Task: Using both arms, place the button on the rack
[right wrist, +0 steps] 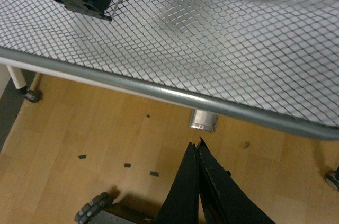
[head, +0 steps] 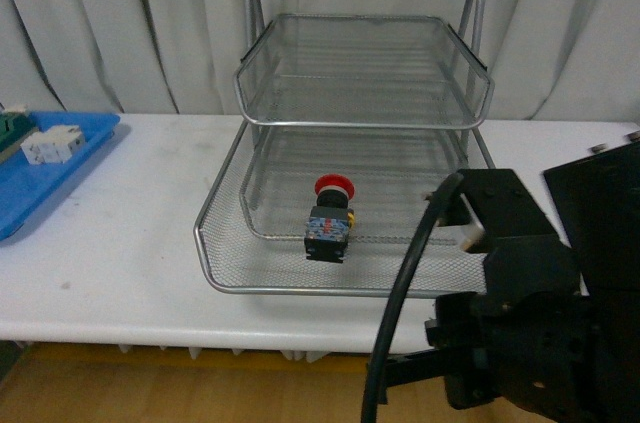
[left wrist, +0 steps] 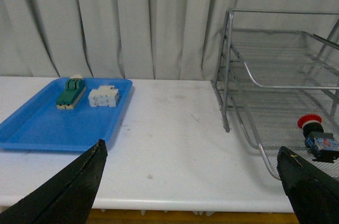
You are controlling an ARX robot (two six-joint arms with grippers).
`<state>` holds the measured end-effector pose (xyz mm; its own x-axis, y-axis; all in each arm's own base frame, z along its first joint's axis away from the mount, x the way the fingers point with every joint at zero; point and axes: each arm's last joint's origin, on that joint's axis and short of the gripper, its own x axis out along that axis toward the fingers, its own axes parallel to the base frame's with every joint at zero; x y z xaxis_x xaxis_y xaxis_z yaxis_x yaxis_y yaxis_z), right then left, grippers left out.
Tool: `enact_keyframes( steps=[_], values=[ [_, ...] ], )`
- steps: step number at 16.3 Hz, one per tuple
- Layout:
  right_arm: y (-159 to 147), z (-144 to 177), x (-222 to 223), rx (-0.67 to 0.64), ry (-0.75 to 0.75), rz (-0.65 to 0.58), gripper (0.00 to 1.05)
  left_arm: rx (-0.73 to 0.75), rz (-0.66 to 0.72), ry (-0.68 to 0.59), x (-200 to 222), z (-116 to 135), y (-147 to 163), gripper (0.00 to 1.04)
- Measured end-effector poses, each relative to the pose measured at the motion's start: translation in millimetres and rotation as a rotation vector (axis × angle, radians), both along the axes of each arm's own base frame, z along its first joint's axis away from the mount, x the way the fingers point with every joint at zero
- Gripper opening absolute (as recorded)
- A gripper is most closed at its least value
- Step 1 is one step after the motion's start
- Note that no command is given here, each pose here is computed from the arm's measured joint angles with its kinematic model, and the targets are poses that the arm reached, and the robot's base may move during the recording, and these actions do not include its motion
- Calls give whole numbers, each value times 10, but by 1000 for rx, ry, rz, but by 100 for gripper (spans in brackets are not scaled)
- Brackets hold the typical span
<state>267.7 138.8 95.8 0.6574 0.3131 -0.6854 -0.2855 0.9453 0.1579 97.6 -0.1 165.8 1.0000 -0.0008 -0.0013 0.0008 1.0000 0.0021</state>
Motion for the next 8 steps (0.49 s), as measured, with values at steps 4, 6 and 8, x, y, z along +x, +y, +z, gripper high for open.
enact_keyframes(
  steps=[4, 6, 8],
  values=[
    [263, -186, 360, -45, -50, -70, 2, 0, 0, 0, 0, 0, 0, 98],
    [375, -196, 600, -59, -98, -79, 2, 0, 0, 0, 0, 0, 0, 98],
    [393, -139, 857, -63, -135, -106, 2, 0, 0, 0, 0, 0, 0, 98]
  ],
)
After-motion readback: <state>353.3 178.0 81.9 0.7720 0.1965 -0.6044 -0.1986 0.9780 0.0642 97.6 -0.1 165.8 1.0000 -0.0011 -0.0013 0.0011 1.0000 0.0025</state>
